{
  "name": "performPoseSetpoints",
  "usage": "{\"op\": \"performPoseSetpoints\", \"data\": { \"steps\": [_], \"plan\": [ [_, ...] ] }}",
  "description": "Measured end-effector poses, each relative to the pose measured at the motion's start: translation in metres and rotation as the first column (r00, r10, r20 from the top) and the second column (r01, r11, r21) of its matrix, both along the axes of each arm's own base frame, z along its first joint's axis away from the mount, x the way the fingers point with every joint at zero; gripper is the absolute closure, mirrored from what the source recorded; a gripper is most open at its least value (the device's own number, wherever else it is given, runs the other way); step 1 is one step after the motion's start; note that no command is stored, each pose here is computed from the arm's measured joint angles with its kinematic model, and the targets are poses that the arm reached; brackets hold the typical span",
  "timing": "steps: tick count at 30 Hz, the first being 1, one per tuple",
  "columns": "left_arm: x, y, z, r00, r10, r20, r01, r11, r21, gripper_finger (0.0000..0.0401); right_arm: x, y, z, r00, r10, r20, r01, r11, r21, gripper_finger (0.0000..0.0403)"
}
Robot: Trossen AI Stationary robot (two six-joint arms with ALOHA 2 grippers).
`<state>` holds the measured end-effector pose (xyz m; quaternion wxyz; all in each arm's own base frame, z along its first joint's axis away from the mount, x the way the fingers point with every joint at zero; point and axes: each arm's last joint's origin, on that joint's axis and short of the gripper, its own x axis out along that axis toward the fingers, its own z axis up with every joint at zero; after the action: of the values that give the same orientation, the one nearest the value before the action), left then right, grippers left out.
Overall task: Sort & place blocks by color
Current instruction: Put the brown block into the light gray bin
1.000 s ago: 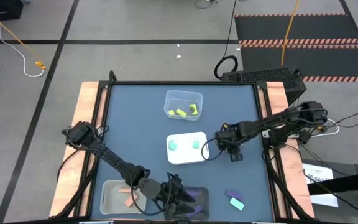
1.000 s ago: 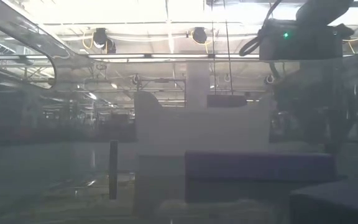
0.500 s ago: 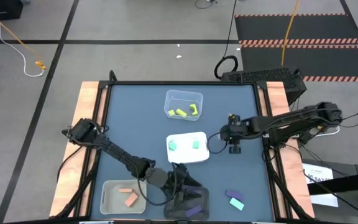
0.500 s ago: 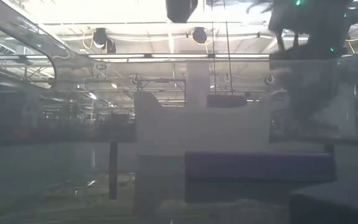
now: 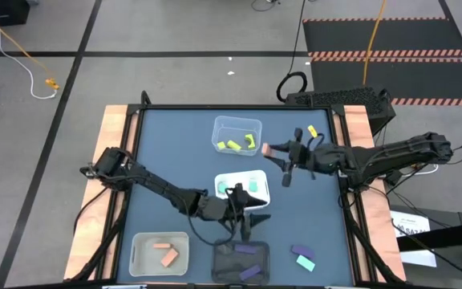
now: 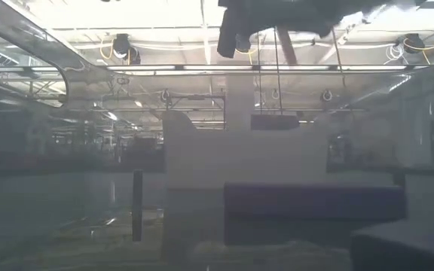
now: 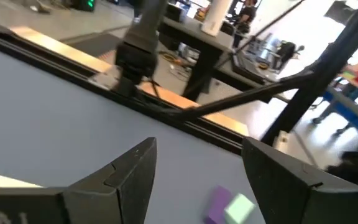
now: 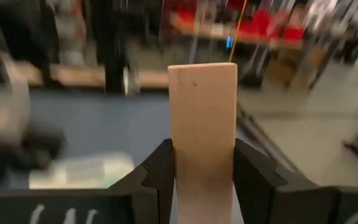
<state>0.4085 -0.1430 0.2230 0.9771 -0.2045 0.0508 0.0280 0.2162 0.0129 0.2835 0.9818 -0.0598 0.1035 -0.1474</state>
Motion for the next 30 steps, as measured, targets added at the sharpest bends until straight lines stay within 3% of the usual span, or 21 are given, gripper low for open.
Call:
{"op": "performPoseSetpoints", "data": {
  "steps": [5,9,11,13,19,24,27,30],
  "plan": [
    [0.002,0.009,0.0,0.994,0.108,-0.002,-0.106,0.977,0.183,0.0164,0.005,0.002,0.013,0.987,0.04,0.156,-0.046,0.998,0.037,0.0294],
    [-0.002,0.009,0.002,0.958,0.287,0.008,-0.264,0.871,0.414,0.0164,0.01,0.004,0.011,0.981,0.04,0.19,-0.061,0.992,0.107,0.0294],
    [-0.004,0.01,0.004,0.926,0.377,0.024,-0.342,0.811,0.475,0.0164,0.015,0.006,0.01,0.977,0.041,0.207,-0.068,0.99,0.124,0.0294],
    [-0.004,0.013,0.006,0.9,0.435,0.036,-0.393,0.773,0.498,0.0164,0.021,0.011,0.007,0.972,0.054,0.228,-0.085,0.988,0.13,0.0294],
    [-0.003,0.02,0.012,0.868,0.49,0.078,-0.45,0.712,0.54,0.0165,0.047,0.026,-0.007,0.954,0.091,0.284,-0.121,0.989,0.088,0.0294],
    [-0.008,0.017,0.013,0.779,0.622,0.077,-0.537,0.598,0.596,0.0165,0.054,0.029,-0.016,0.965,-0.017,0.261,0.013,1.0,0.014,0.0294],
    [-0.012,0.009,0.014,0.769,0.635,0.077,-0.539,0.577,0.614,0.0165,0.053,0.026,-0.016,0.965,-0.102,0.242,0.111,0.994,-0.022,0.0294],
    [-0.016,0.006,0.014,0.721,0.69,0.071,-0.563,0.522,0.641,0.0165,0.051,0.026,-0.013,0.961,-0.103,0.258,0.11,0.994,-0.013,0.0294]
  ]
}}
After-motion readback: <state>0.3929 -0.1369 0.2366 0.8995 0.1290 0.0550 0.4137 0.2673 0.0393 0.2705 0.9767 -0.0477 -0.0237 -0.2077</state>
